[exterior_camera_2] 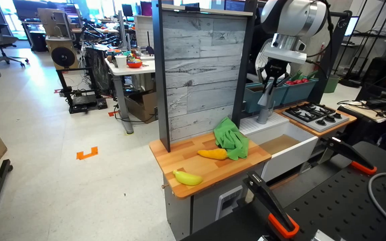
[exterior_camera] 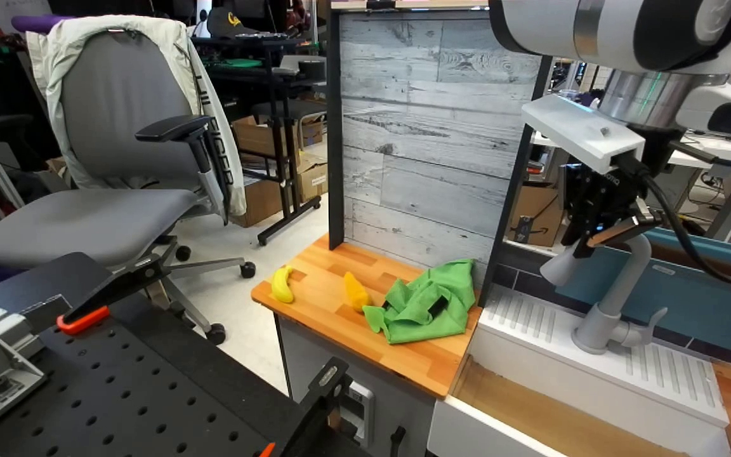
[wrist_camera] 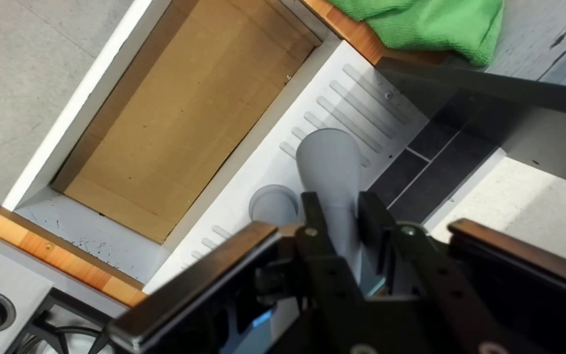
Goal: Move the tap nozzle to the right
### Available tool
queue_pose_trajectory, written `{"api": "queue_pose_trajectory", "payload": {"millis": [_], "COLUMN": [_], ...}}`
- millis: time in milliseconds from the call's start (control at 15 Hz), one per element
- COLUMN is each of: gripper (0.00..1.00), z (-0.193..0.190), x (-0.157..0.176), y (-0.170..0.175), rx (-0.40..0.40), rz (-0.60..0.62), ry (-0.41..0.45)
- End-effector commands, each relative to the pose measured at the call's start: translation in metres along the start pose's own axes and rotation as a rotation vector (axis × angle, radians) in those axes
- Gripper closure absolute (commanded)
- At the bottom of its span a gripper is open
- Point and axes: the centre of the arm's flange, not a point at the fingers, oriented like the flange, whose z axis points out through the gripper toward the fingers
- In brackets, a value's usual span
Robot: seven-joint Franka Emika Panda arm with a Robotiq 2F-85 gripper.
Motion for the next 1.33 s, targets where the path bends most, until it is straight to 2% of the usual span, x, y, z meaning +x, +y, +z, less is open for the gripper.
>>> {"api": "queue_pose_trajectory", "payload": {"millis": [0,467,800,1200,1267], "gripper": [0.94,0.94,0.94,0.94,0.66], "z": [0.012,0.009,0.005,0.001,0.002], "x": [0.037,0.051,0.05,0.049,0.049], "y": [0.056,0.074,0.078,0.079,0.079], "rx": [-0.046,-0.038,-0.076,-0.085,-0.087], "rz": [-0.003,-0.004,0.016,0.033,0.033], "ry": [0.002,-0.028,-0.004,0.008,0.005]}}
